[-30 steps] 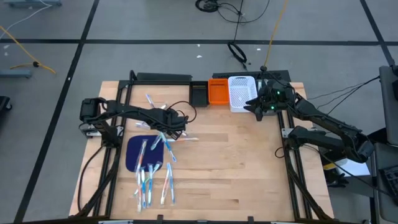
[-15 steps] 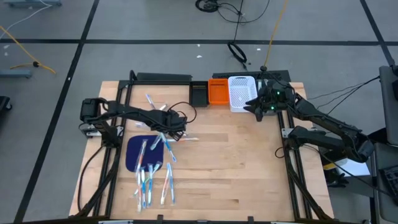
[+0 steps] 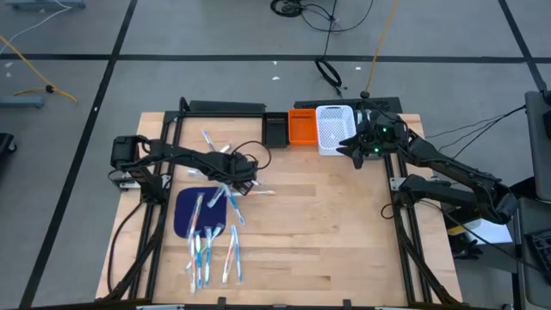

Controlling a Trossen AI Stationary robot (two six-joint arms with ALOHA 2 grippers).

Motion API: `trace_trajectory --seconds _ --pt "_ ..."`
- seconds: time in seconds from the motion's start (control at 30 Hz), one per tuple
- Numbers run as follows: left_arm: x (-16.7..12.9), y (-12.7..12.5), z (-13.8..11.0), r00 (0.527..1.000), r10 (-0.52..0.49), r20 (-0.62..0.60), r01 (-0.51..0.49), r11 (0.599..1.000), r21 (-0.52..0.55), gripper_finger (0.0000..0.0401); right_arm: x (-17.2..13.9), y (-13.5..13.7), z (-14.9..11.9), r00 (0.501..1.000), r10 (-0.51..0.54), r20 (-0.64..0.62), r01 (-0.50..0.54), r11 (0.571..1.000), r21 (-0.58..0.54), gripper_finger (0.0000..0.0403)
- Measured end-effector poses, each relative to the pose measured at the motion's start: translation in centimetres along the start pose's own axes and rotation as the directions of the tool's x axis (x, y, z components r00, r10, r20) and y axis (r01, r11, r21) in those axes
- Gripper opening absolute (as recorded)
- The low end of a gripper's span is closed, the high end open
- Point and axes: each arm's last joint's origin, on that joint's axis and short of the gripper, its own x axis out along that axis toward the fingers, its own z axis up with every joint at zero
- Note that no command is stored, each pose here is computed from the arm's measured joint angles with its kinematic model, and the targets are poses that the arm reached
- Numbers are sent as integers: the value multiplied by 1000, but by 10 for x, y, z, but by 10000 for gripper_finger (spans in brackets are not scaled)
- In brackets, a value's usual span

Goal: Pick & Place Toothbrushes
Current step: Put the green toothbrush into the gray bin

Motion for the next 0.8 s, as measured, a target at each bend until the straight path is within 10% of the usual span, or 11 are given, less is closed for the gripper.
trace_trajectory --seconds 0.4,0.8 --pt "1 6 1 999 24 -28 -24 1000 -8 13 0 0 0 1000 0 0 0 1000 0 164" --pt "-3 6 0 1000 13 -26 -13 1000 0 9 0 0 0 1000 -2 0 2 1000 0 164"
